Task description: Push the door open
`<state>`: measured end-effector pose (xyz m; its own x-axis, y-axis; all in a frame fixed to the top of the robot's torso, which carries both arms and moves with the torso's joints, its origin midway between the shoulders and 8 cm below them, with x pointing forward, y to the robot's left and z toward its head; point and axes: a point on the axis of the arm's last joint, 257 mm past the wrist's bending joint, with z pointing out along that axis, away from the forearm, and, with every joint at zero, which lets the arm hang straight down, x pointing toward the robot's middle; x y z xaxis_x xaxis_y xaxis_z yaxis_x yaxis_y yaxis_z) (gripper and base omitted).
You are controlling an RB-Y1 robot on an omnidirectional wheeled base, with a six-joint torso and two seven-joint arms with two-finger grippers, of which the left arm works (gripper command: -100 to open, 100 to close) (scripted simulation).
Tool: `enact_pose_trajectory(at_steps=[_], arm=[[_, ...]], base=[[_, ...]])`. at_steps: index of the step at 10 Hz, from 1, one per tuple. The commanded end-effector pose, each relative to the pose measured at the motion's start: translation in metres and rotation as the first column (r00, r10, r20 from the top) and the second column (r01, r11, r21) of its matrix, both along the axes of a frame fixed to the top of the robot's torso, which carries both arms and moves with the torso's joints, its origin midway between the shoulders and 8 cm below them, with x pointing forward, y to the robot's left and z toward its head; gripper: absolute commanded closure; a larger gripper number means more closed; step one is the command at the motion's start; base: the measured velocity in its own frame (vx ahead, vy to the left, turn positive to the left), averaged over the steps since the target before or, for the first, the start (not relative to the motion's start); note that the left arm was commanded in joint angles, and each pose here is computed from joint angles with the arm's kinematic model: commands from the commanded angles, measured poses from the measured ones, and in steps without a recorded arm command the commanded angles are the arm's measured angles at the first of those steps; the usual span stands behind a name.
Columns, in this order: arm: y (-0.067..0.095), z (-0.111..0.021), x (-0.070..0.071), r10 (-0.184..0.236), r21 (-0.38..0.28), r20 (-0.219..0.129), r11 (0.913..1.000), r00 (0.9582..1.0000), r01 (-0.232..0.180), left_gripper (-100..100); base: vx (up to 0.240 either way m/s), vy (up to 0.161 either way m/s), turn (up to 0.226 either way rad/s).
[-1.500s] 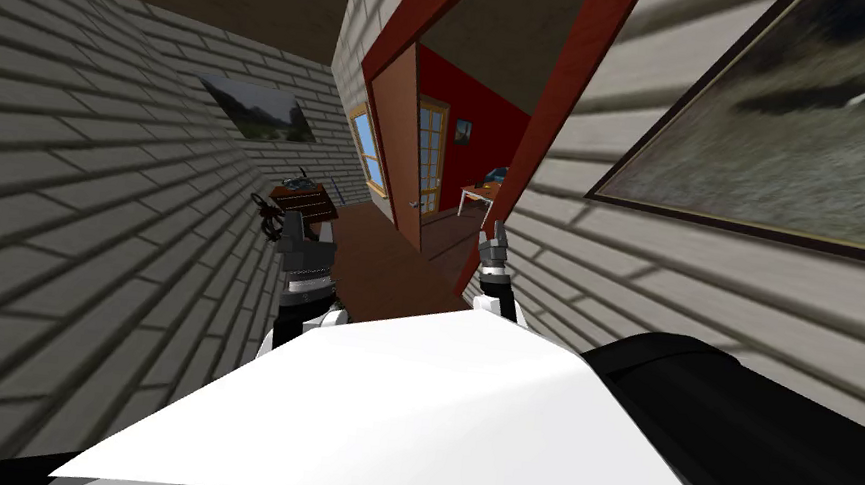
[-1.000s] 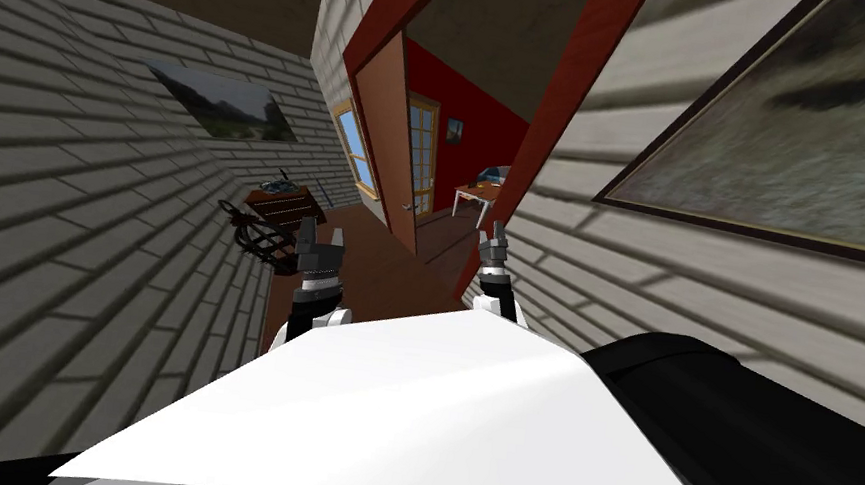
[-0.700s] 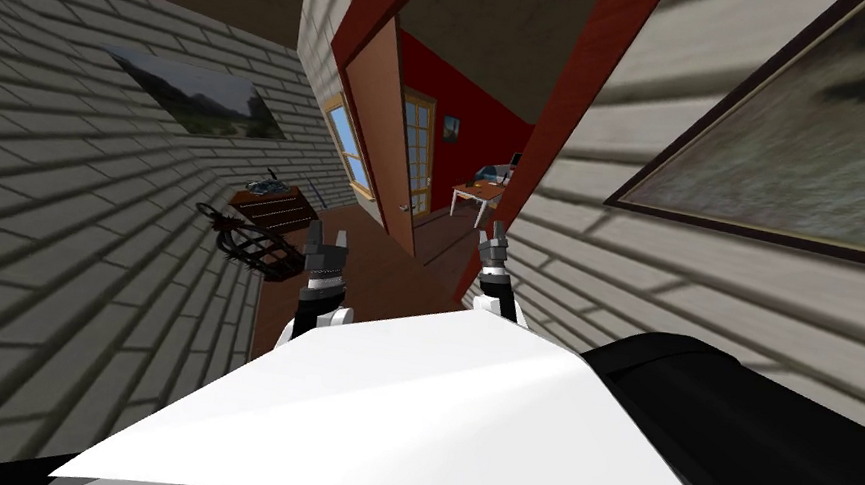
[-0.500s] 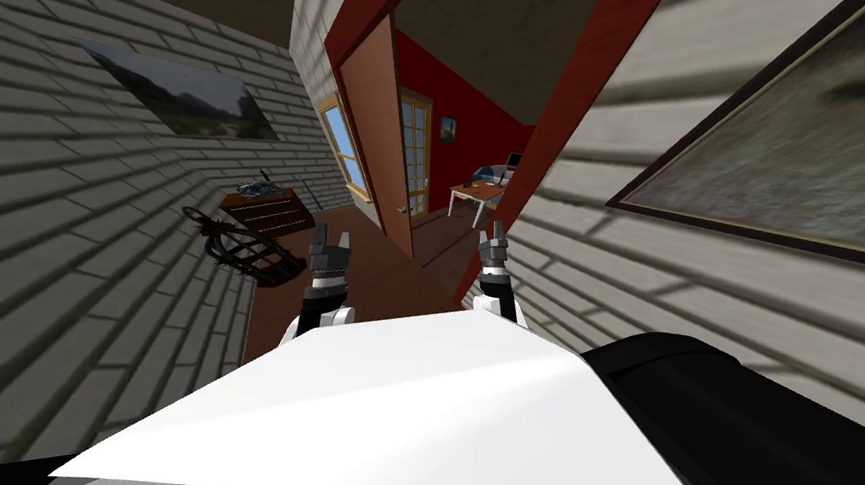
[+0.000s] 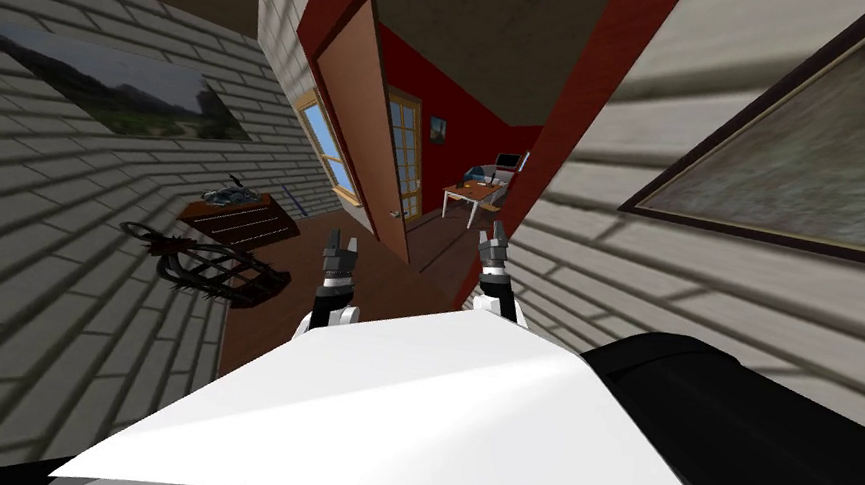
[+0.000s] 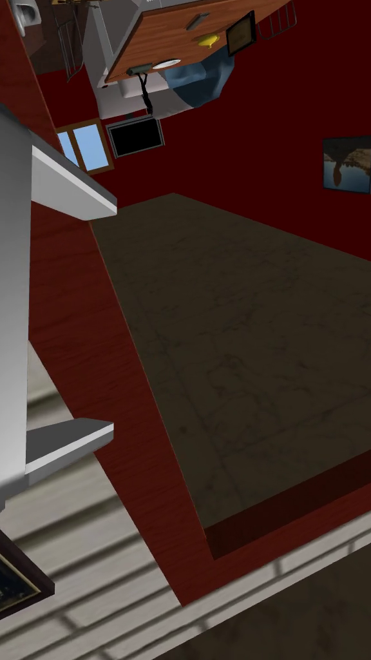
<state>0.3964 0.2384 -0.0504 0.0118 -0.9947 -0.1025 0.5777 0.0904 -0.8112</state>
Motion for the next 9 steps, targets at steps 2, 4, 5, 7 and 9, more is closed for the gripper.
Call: enact_pose_trajectory(at_steps=[2,4,5,7,9], arm=[[-0.001,-0.017,0.009,-0.005,0.004,-0.03,1.0,0.9995,0.005,-100],[-0.002,-0.027,0.014,-0.008,0.005,-0.045,1.0,0.999,0.008,-100],[-0.002,-0.031,0.016,-0.009,0.005,-0.053,0.9999,0.9986,0.009,-100],[-0.003,-0.041,0.02,-0.011,0.006,-0.069,0.9999,0.9976,0.011,-100],[-0.003,-0.05,0.024,-0.013,0.007,-0.085,0.9999,0.9963,0.014,-100]], base=[[0.156,0.055,-0.117],[0.125,0.052,-0.099],[0.088,0.034,-0.104],[0.073,0.042,-0.085],[0.075,0.06,-0.085]])
